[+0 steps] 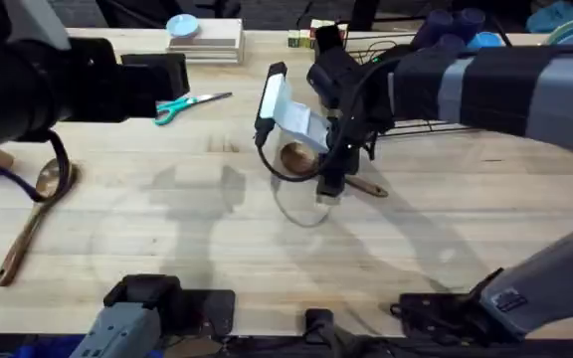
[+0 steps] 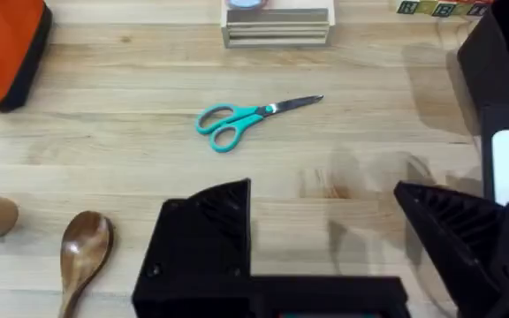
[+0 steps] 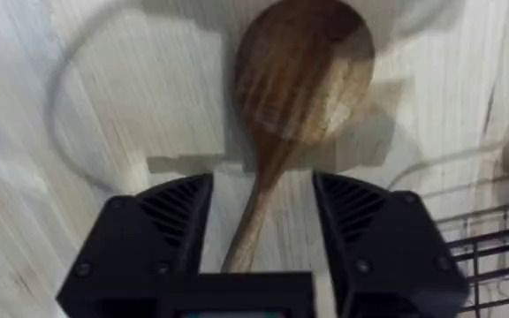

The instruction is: Pick up the spoon on the table one by one and put them onto the rack

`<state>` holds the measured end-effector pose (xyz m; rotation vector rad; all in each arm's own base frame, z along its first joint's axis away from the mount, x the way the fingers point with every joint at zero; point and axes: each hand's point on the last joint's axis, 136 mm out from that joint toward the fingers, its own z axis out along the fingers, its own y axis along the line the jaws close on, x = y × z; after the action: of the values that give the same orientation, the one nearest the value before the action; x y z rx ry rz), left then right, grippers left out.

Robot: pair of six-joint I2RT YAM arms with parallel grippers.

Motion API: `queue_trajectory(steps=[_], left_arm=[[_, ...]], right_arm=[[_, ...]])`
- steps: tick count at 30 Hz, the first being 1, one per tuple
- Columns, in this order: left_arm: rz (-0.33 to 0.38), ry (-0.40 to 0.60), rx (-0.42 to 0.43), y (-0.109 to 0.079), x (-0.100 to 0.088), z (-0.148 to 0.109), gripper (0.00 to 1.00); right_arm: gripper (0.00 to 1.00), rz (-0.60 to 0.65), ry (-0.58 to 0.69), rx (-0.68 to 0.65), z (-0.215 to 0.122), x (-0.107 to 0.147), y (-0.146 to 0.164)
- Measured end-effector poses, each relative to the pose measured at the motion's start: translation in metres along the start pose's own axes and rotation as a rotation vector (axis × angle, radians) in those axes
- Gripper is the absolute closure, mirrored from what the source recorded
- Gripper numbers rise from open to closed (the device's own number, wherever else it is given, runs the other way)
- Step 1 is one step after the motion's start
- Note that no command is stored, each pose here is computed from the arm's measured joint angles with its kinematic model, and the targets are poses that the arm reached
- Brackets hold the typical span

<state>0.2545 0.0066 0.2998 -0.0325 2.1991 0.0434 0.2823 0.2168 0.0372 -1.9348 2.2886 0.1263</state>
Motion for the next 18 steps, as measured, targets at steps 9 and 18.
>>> queue_trajectory(steps=[9,18], left_arm=[[0.0,0.0,0.0,0.0,0.0,0.0,0.007],[0.0,0.0,0.0,0.0,0.0,0.0,0.007]], right_arm=[[0.887,-0.032,0.01,0.018,0.0003,-0.0035,0.001],[0.961,-0.033,0.01,0.017,-0.0004,-0.0038,0.0011]])
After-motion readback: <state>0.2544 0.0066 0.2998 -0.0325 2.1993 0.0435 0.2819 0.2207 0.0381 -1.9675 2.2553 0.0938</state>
